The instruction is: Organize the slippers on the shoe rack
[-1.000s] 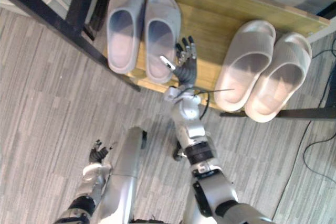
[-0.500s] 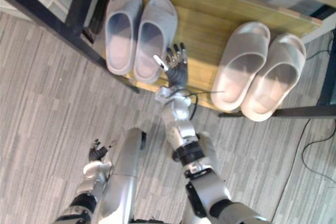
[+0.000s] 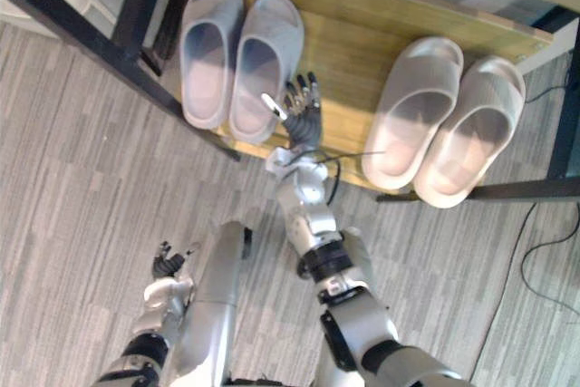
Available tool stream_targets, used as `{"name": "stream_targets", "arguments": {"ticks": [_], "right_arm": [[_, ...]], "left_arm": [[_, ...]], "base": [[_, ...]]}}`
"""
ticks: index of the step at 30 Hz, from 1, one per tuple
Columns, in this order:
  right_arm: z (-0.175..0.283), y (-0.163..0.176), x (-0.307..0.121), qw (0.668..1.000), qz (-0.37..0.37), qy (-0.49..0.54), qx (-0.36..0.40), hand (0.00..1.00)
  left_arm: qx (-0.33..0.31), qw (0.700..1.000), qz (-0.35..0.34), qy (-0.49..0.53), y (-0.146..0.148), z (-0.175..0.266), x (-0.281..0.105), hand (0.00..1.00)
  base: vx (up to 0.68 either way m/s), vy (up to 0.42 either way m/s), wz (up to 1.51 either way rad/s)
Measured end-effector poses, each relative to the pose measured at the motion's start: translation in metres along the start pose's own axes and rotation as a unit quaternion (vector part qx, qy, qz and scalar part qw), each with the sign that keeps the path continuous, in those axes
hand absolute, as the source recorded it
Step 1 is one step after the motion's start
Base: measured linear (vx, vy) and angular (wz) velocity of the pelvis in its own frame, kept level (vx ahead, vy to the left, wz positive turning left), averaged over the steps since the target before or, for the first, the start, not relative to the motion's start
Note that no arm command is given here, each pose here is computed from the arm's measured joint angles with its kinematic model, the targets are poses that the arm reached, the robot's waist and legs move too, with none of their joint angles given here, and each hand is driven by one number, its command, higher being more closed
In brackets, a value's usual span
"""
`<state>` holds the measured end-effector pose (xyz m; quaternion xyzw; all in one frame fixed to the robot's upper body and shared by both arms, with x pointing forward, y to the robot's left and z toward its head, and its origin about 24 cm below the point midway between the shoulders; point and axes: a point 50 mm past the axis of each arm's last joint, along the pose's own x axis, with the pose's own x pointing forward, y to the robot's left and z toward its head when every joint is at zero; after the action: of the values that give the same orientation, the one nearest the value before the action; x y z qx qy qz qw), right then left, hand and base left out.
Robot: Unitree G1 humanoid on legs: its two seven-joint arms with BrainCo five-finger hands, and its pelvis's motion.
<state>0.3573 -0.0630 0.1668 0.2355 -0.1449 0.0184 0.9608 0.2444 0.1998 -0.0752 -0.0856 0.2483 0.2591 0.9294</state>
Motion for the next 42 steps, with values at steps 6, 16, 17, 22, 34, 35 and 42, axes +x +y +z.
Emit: {"name": "stream_targets", "arguments": {"ticks": [6, 16, 17, 22, 34, 35, 42], "right_arm": [[-0.010, -0.024, -0.015, 0.999, -0.026, 0.016, -0.043, 0.00], [0.000, -0.057, -0.050, 0.990, -0.052, -0.029, -0.126, 0.00], [-0.002, -0.061, -0.058, 0.988, -0.049, -0.029, -0.142, 0.00], [-0.013, -0.083, -0.095, 0.980, -0.038, 0.003, -0.196, 0.00], [-0.095, -0.161, -0.210, 0.915, -0.047, 0.288, -0.277, 0.00], [-0.100, -0.165, -0.217, 0.908, -0.051, 0.308, -0.278, 0.00], [-0.131, -0.207, -0.283, 0.827, -0.104, 0.466, -0.298, 0.00]], "left_arm": [[-0.003, 1.000, -0.009, 0.001, 0.000, -0.001, 0.000, 0.00], [-0.004, 1.000, -0.002, 0.010, 0.014, -0.009, -0.002, 0.00], [-0.001, 1.000, -0.009, 0.010, 0.013, -0.010, -0.003, 0.00], [0.049, 0.997, -0.052, 0.026, 0.011, -0.028, -0.013, 0.00], [0.211, 0.955, -0.165, 0.126, 0.015, -0.097, -0.049, 0.00], [0.215, 0.953, -0.168, 0.131, 0.016, -0.100, -0.051, 0.00], [0.253, 0.939, -0.177, 0.154, 0.026, -0.114, -0.059, 0.00]], "base": [[0.00, -0.001, -0.01], [0.03, -0.004, -0.04], [0.07, -0.011, -0.11], [0.11, 0.022, -0.06], [0.15, 0.068, -0.07], [0.11, 0.060, -0.02], [0.05, 0.058, -0.06]]}}
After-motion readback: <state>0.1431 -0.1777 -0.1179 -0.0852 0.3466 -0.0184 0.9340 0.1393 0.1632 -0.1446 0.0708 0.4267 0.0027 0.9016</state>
